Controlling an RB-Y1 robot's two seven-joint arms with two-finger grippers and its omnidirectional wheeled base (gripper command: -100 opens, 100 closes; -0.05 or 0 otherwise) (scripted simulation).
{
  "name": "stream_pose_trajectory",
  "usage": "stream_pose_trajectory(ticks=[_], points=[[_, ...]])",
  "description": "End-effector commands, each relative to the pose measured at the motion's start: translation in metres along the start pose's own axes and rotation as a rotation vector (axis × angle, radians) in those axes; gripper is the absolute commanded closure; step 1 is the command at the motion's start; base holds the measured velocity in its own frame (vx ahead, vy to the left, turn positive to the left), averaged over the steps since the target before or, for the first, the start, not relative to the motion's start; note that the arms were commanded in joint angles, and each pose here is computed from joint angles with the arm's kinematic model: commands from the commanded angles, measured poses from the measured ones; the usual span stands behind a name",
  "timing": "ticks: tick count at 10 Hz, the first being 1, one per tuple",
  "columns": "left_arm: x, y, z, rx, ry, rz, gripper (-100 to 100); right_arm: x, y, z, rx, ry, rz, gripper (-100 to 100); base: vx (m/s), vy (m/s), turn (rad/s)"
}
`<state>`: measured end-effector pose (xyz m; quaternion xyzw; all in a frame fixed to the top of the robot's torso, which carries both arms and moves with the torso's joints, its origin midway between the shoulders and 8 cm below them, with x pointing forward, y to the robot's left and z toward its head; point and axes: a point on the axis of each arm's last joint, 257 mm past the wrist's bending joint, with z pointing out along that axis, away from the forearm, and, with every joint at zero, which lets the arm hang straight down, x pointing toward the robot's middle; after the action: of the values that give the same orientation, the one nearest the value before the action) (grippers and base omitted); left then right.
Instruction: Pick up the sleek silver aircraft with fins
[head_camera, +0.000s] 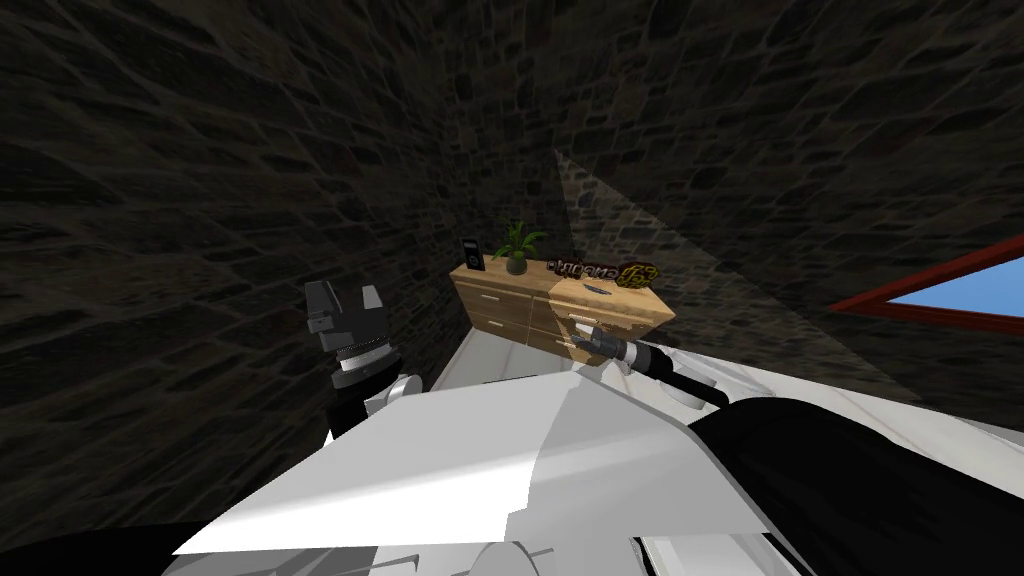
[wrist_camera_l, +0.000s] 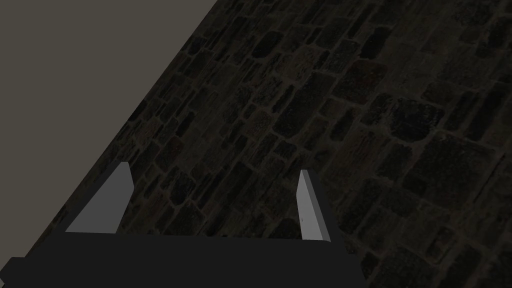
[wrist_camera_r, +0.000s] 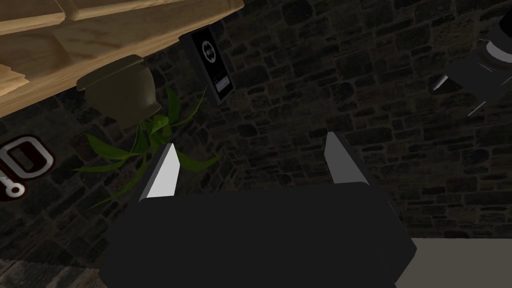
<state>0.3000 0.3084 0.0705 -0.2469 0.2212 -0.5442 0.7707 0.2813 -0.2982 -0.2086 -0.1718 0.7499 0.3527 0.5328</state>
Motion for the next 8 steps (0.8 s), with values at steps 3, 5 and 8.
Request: stream_pose_trajectory(ticks=[3, 5, 8], points=[[0.000, 0.000, 0.000, 0.000, 0.000, 0.000, 0, 0.025, -0.038, -0.025, 0.060, 0.168, -0.072, -100, 0.024, 0.029, 0.098], [0.000, 0.000, 0.000, 0.000, 0.000, 0.000, 0, 0.025, -0.043, -0.030, 0.061, 0.200, -0.088, -100, 0.026, 0.013, 0.037], [0.000, 0.000, 0.000, 0.000, 0.000, 0.000, 0, 0.042, -0.081, -0.062, 0.125, 0.348, -0.153, -100, 0.043, 0.007, 0.116]])
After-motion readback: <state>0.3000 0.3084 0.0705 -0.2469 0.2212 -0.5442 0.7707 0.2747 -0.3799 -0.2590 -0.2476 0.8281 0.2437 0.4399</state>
